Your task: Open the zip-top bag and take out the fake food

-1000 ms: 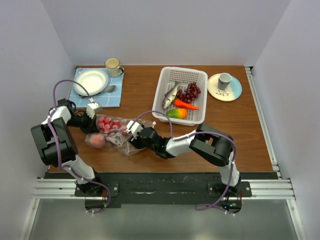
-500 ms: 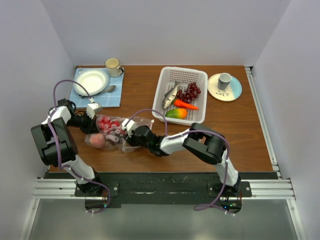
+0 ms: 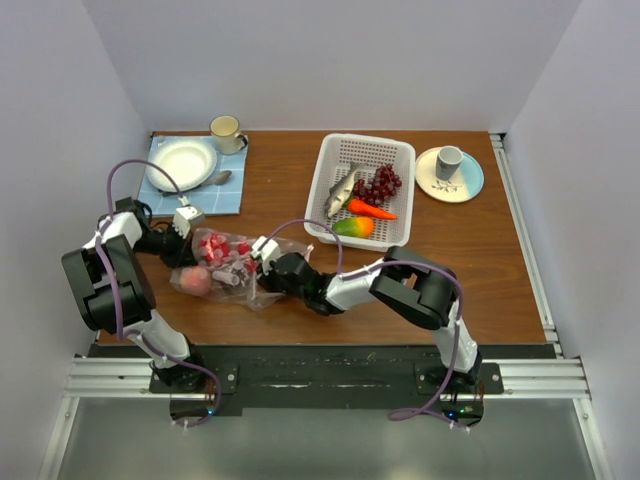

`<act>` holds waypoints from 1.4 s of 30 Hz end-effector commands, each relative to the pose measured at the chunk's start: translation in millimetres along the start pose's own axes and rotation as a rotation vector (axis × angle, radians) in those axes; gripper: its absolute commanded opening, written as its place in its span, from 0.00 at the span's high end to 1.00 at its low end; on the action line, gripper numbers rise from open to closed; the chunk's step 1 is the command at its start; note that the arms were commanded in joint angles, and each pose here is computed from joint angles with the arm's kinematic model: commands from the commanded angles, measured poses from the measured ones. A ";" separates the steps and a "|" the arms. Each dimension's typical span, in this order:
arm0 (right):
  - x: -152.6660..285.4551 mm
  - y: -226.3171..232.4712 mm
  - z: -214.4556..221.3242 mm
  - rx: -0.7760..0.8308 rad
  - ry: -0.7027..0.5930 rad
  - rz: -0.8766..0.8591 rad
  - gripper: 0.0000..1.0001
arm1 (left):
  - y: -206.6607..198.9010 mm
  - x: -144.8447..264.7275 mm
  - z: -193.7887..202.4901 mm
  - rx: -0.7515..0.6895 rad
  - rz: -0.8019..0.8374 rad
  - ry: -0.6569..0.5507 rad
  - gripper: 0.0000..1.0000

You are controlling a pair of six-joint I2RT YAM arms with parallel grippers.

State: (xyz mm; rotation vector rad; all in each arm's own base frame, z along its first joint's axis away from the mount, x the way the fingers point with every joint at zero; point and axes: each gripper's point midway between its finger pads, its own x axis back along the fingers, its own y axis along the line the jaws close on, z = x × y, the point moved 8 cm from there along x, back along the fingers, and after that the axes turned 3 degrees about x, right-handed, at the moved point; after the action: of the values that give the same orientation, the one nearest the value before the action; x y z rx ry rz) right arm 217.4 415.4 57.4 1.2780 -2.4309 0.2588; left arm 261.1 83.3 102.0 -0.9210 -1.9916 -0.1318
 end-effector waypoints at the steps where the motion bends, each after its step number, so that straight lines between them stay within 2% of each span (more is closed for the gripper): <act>1: 26.7 -3.5 4.1 -0.068 0.053 0.022 1.00 | 0.6 3.4 -3.6 -0.038 -0.015 -0.005 1.00; 5: 55.8 -7.7 2.7 -0.065 0.096 0.037 1.00 | 1.2 1.8 -2.2 -0.037 -0.018 -0.005 1.00; 9: 87.8 -8.6 -3.9 -0.068 0.205 0.032 1.00 | 3.0 -0.5 -2.3 -0.031 -0.013 -0.011 1.00; 15: 148.7 -21.6 5.6 -0.089 0.272 0.118 1.00 | 4.3 -1.6 -0.9 -0.035 -0.020 -0.006 1.00; 16: 163.5 -25.0 -5.9 -0.094 0.227 0.138 1.00 | 4.2 -1.5 -0.6 -0.035 -0.022 -0.004 1.00; 18: 187.2 -30.5 0.8 -0.085 0.251 0.166 1.00 | 4.8 -2.0 -0.1 -0.035 -0.022 -0.002 1.00; 19: 203.7 -32.8 -13.4 -0.095 0.188 0.172 1.00 | 4.9 -1.4 -0.7 -0.040 -0.025 -0.004 1.00; 22: 232.0 -42.4 -16.0 -0.078 0.155 0.227 1.00 | 5.5 2.4 -5.7 -0.038 -0.031 -0.015 1.00; 26: 268.7 -54.6 -48.4 -0.122 -0.078 0.302 1.00 | 1.3 16.4 -26.0 -0.045 -0.018 -0.082 1.00; 28: 275.5 -60.2 -66.5 -0.144 -0.162 0.359 1.00 | -4.7 29.3 -41.3 -0.062 -0.008 -0.125 1.00; 31: 268.4 -62.2 -86.2 -0.111 -0.184 0.386 1.00 | -15.2 47.1 -60.8 -0.097 -0.006 -0.176 1.00; 34: 246.9 -65.0 -94.0 -0.058 -0.147 0.441 1.00 | -26.7 60.6 -73.2 -0.134 -0.012 -0.204 1.00; 36: 225.2 -78.1 -92.3 -0.045 -0.105 0.555 1.00 | -34.6 66.1 -79.4 -0.158 -0.016 -0.215 1.00; 37: 221.1 -87.5 -106.5 -0.077 -0.126 0.608 1.00 | -37.0 67.1 -80.8 -0.161 -0.014 -0.220 1.00; 39: 199.7 -121.8 -100.0 -0.131 -0.058 0.700 0.98 | -44.0 68.6 -85.7 -0.175 -0.002 -0.223 1.00; 41: 189.7 -150.6 -113.1 -0.194 -0.072 0.771 0.94 | -49.4 70.7 -90.0 -0.180 0.009 -0.225 1.00; 42: 185.2 -158.5 -115.1 -0.198 -0.065 0.789 0.85 | -53.0 71.1 -92.6 -0.186 0.017 -0.225 1.00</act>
State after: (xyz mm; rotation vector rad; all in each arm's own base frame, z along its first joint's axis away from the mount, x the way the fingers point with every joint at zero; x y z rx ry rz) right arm 227.5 236.4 207.2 0.4724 -2.7004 0.3103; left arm 272.9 60.5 204.5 -1.0411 -2.1919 -0.2489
